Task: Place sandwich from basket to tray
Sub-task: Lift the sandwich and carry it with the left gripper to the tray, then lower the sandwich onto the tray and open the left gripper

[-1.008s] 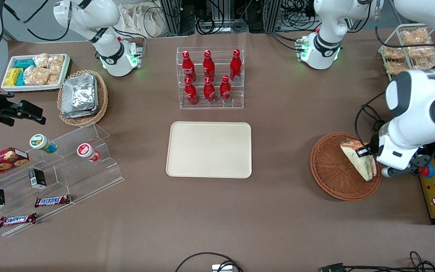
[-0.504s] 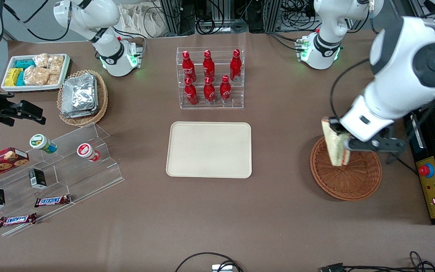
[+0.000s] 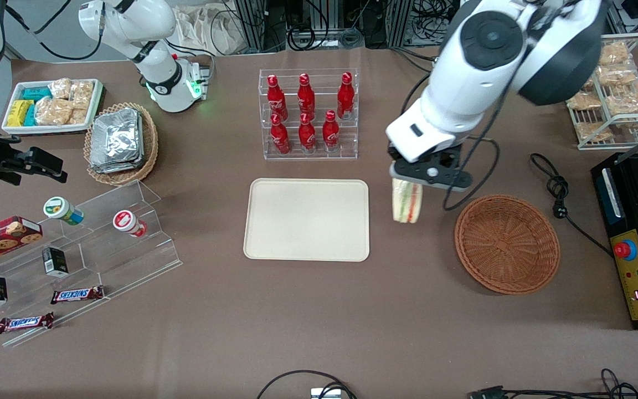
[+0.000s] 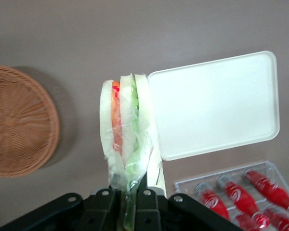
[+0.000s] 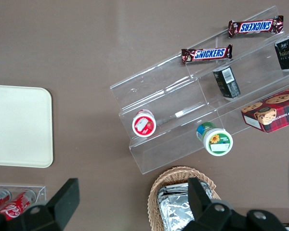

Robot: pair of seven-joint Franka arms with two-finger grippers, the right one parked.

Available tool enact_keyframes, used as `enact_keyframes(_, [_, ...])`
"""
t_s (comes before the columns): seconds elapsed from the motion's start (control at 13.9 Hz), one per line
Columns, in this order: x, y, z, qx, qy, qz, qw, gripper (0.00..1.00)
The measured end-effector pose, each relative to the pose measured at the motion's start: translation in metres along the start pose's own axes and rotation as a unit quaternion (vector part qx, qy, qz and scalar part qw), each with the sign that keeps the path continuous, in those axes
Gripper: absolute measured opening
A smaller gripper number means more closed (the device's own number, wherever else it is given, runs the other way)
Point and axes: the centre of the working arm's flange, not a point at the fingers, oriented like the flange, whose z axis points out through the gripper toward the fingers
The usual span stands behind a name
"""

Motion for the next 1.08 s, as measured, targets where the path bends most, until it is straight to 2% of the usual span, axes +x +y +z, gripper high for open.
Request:
enact_keyframes(0.07, [0.003, 0.013, 0.019, 0.006, -0.003, 0.004, 1.0000, 0.15])
enact_keyframes(0.22, [0.006, 0.041, 0.063, 0.037, -0.012, 0.000, 0.9992, 0.15])
enact_keyframes(0.29, [0.006, 0.060, 0.084, 0.047, -0.011, -0.007, 0.9988, 0.15])
enact_keyframes(0.5, [0.009, 0.099, 0.144, 0.051, 0.004, -0.018, 0.9985, 0.15])
enact_keyframes(0.72, [0.011, 0.105, 0.204, 0.070, 0.013, -0.004, 0.9975, 0.15])
enact_keyframes(1.08, [0.005, 0.115, 0.276, 0.082, 0.023, 0.008, 0.9963, 0.15])
